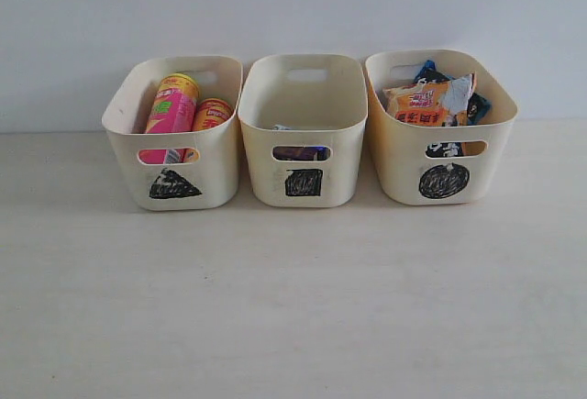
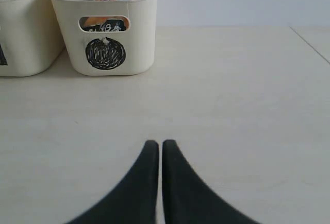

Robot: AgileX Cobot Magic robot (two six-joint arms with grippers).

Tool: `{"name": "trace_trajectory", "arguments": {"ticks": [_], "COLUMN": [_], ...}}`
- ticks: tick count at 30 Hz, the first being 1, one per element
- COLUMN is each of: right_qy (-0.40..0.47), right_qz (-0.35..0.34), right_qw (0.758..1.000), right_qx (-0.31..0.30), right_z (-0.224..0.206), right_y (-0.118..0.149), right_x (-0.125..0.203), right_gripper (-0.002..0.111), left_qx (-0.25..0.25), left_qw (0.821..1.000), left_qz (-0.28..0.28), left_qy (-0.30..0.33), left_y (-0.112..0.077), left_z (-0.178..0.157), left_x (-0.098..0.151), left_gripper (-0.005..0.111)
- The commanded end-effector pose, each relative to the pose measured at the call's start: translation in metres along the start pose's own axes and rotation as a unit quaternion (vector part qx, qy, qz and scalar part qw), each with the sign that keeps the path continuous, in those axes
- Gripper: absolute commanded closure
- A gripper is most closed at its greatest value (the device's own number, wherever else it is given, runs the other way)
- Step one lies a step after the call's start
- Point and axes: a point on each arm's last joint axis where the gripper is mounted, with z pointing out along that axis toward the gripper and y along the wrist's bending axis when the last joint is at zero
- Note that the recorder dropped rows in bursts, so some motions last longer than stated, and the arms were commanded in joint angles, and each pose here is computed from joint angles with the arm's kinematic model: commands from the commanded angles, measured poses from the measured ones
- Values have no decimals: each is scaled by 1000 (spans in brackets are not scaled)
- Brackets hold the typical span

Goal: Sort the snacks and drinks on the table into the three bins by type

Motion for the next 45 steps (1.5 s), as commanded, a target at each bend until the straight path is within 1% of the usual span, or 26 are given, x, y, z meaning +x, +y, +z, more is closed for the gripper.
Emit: {"name": "trace_trajectory", "arguments": {"ticks": [1,8,10,16,21,27,33,34,39,41,45], "right_qy": [-6,-6,-6,-6,-6,-6,-6,-6,-6,-6,-6], "right_qz": [-1,-1,-1,-1,-1,-1,-1,-1,-1,-1,-1], "right_qw": [1000,1000,1000,1000,1000,1000,1000,1000,1000,1000,1000], "right_qx": [1,1,1,1,1,1,1,1,1,1,1], "right_z": [0,0,0,0,0,0,0,0,0,0,0], "right_y": [0,0,0,0,0,0,0,0,0,0,0], "right_x": [0,0,0,0,0,0,0,0,0,0,0], "right_gripper": [108,108,108,108,108,108,108,108,108,108,108], "left_qx": [16,14,10,5,2,-10,-16,-16,-19,-30,-46], "left_qw": [1000,999,998,987,977,962,951,948,942,940,939], "left_qz": [-10,-10,-8,-9,-9,0,6,6,3,-16,-30], "left_qy": [2,-40,-63,-161,-214,-274,-308,-319,-336,-340,-338], "left_y": [-3,-4,-4,-5,-5,-5,-6,-7,-7,-6,-5], "left_z": [-17,-32,-36,-49,-53,-46,-29,-25,-16,-11,2], "left_x": [15,42,49,68,82,101,126,134,159,172,192], "left_gripper": [102,102,102,102,102,102,102,102,102,102,102]}}
